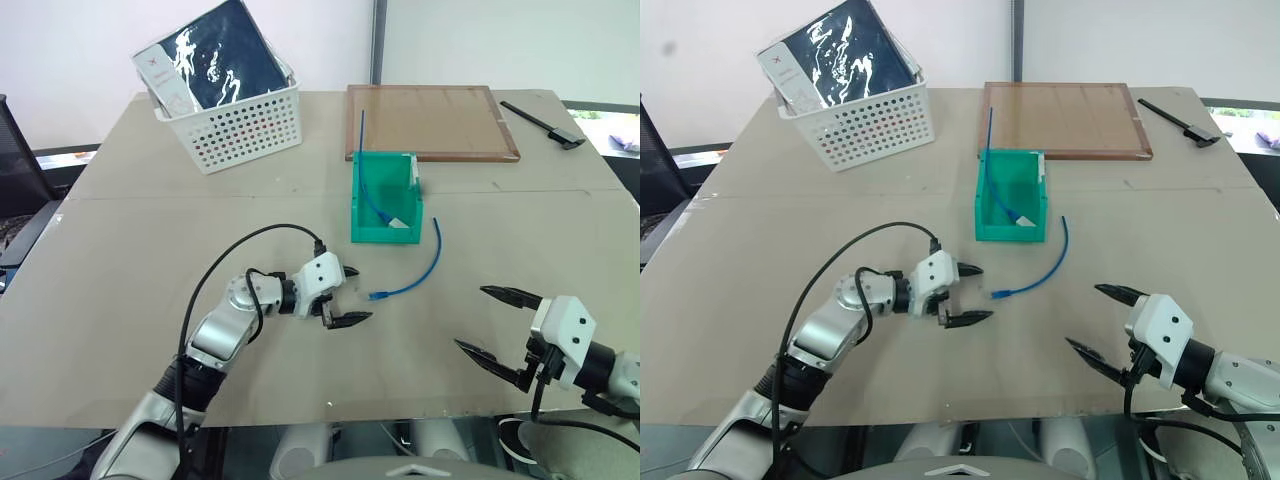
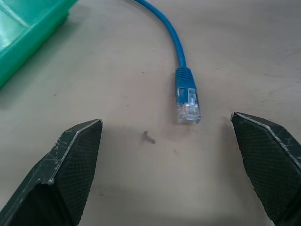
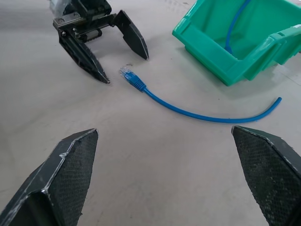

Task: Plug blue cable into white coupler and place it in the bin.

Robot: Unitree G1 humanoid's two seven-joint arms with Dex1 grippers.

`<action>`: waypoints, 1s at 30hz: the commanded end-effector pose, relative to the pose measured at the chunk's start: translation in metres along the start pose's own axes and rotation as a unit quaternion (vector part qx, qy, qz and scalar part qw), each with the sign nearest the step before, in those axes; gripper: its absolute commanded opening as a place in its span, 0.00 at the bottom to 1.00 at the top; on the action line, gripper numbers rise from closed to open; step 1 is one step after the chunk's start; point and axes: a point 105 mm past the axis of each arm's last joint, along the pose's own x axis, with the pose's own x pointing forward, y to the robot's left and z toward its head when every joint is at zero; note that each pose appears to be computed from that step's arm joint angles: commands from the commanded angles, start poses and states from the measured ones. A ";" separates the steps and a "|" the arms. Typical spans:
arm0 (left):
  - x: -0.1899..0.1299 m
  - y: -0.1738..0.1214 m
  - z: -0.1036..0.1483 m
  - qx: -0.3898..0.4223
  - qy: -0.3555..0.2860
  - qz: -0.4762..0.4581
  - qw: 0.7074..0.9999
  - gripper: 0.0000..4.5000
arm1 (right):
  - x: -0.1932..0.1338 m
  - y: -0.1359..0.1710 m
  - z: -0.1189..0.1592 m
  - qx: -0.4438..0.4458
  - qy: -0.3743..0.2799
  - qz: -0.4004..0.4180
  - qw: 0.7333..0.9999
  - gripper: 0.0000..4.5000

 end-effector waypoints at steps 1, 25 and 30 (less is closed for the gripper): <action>0.011 -0.002 0.008 0.024 -0.005 -0.026 0.999 0.89 | -0.001 0.002 0.014 -0.026 -0.014 -0.019 0.999 1.00; -0.011 0.010 0.105 0.148 -0.221 0.001 0.964 0.01 | 0.040 0.018 0.033 0.271 -0.129 -0.070 0.951 1.00; -0.013 0.016 0.111 0.195 -0.239 0.035 0.951 0.00 | 0.051 -0.002 0.059 0.327 -0.205 -0.106 0.917 0.74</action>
